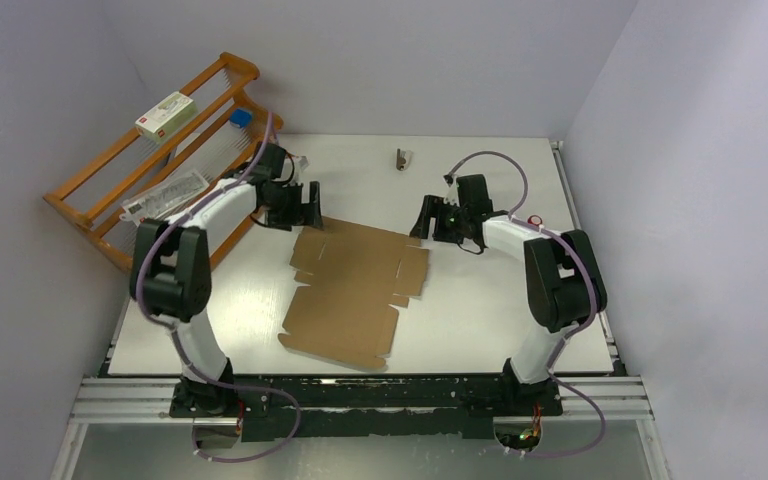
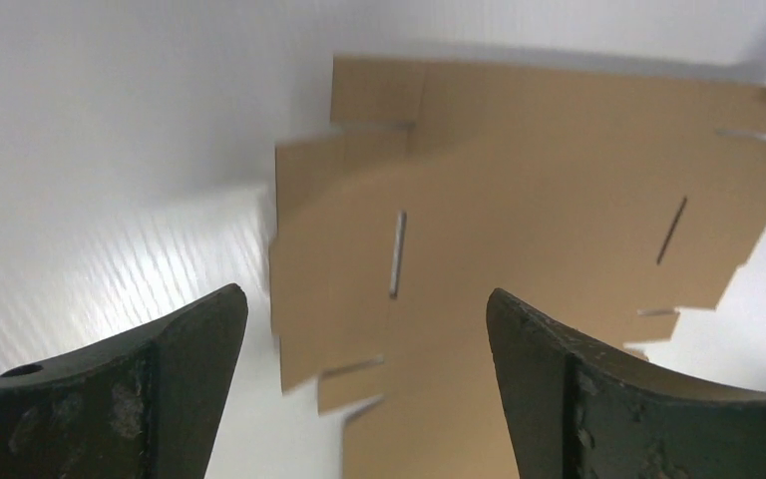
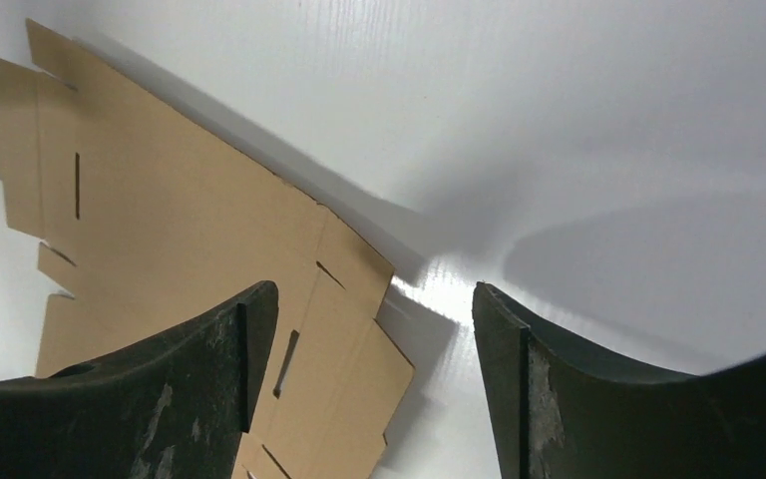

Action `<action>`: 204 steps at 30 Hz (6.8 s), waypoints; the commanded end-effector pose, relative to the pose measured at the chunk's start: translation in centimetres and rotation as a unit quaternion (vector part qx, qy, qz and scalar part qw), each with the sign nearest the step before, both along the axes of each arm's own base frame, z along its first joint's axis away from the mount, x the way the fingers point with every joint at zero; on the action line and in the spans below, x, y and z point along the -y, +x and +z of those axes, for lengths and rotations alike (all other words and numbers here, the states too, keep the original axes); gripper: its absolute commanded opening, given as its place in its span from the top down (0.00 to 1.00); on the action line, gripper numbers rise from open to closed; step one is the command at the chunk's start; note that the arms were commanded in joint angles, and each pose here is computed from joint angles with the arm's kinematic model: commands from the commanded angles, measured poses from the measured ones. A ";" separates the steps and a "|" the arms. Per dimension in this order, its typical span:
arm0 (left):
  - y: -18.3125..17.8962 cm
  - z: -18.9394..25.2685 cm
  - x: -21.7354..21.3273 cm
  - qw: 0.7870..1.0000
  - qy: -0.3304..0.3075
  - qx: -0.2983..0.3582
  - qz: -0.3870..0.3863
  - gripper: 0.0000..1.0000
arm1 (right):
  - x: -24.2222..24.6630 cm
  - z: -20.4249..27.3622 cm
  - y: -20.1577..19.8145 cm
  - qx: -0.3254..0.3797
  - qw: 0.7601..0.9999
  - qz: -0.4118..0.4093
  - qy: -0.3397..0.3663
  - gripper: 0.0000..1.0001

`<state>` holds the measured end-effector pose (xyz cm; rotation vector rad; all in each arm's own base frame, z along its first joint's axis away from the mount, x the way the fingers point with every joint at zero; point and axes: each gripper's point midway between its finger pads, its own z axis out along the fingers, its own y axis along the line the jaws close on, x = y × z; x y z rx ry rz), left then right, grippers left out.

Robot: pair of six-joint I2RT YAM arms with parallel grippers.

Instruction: Fold the paper box

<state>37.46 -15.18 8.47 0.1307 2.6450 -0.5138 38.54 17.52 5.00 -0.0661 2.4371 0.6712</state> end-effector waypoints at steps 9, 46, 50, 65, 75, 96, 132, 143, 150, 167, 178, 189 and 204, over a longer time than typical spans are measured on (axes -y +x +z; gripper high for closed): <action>6.5 -1.3 2.3 0.997 -0.011 -0.005 -0.071 0.09 | -2.3 -1.9 0.2 -0.043 0.995 0.017 0.092 0.44; 3.1 -5.3 2.5 0.988 -0.077 -0.092 -0.096 0.33 | -3.7 -0.7 3.3 -0.014 0.990 0.110 0.083 0.88; 2.8 -5.2 3.3 0.987 -0.073 -0.090 -0.107 0.43 | -3.5 -0.6 3.3 -0.010 0.991 0.105 0.082 0.88; 2.7 -4.3 3.5 0.994 0.041 -0.070 -0.071 0.86 | -2.1 1.1 3.8 0.021 0.997 0.059 0.036 0.89; 2.2 -4.1 2.8 0.992 0.114 -0.047 0.003 0.95 | -1.3 1.3 4.1 0.059 0.993 0.002 -0.104 0.89; 2.4 -2.7 4.0 0.987 0.156 -0.013 0.044 0.79 | -4.7 3.0 4.3 0.092 0.968 0.002 -0.235 0.80; 2.9 -4.8 3.5 0.998 -0.059 -0.013 0.013 0.45 | -2.5 -1.2 1.6 -0.003 0.999 0.015 0.041 0.46; 2.0 -4.2 4.8 0.999 -0.042 -0.002 -0.005 0.69 | -3.4 -1.0 1.3 -0.002 0.999 0.025 0.035 0.66; 1.4 -3.5 5.2 1.000 0.001 0.018 -0.005 0.80 | -3.8 -0.5 1.2 0.009 0.999 0.009 -0.048 0.80; 0.2 -3.4 6.8 0.992 0.118 0.039 0.023 0.90 | -5.4 0.7 2.2 0.056 0.969 -0.016 -0.238 0.83; 0.2 -0.6 6.2 0.990 0.118 0.061 0.042 0.58 | -5.5 2.8 2.1 0.079 0.972 -0.012 -0.219 0.70; -4.2 3.8 5.5 0.994 0.022 0.091 0.063 0.30 | -2.5 6.9 -1.1 0.110 0.985 -0.021 -0.135 0.46; -15.3 1.1 2.3 0.987 -0.102 0.072 0.099 0.18 | 1.3 3.9 -10.5 0.068 0.997 -0.021 0.036 0.34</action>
